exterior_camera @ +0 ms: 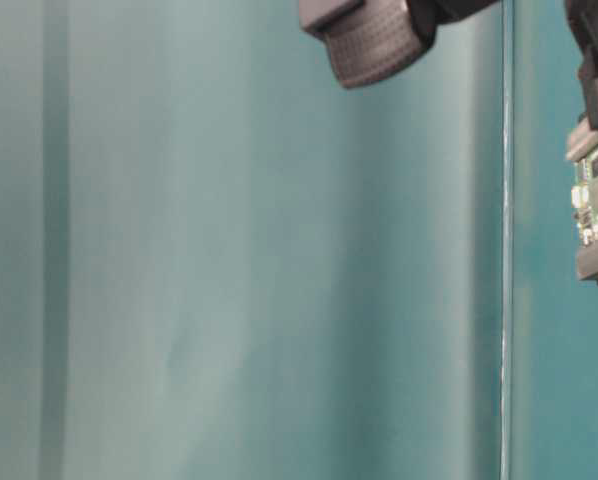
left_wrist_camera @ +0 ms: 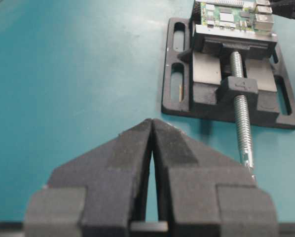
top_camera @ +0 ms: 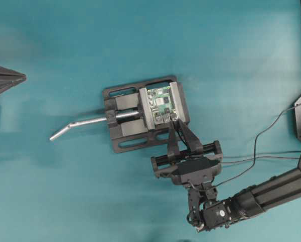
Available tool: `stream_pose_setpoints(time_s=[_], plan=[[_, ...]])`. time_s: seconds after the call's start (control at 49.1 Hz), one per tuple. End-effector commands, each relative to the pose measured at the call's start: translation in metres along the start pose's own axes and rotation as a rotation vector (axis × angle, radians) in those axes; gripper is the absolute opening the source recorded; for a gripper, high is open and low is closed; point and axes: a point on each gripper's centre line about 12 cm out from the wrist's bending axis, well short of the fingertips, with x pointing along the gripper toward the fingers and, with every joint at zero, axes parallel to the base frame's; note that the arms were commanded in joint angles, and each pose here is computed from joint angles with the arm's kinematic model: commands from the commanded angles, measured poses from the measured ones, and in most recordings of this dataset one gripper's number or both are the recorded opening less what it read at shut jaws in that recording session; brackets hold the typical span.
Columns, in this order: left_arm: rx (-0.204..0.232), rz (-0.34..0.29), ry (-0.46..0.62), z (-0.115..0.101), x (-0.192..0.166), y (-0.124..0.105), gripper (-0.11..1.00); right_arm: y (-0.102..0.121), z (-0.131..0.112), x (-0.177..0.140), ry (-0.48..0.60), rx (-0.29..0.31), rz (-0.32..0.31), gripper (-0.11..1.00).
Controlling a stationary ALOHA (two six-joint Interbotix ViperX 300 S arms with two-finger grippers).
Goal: Insert the USB into the fixed PCB.
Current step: 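Push the USB plug forward into the PCB port with the right gripper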
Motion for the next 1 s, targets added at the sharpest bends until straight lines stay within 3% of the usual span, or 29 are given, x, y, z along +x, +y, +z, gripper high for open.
stream_pose_setpoints(time_s=[0.0, 0.978], plan=[[-0.001, 0.003, -0.025, 0.011, -0.001, 0.0, 0.0, 0.005, 0.022, 0.034, -0.013, 0.06, -0.066, 0.21], [-0.001, 0.003, -0.025, 0.012, 0.0, 0.0, 0.0, 0.005, 0.017, 0.009, 0.024, 0.075, -0.037, 0.21]])
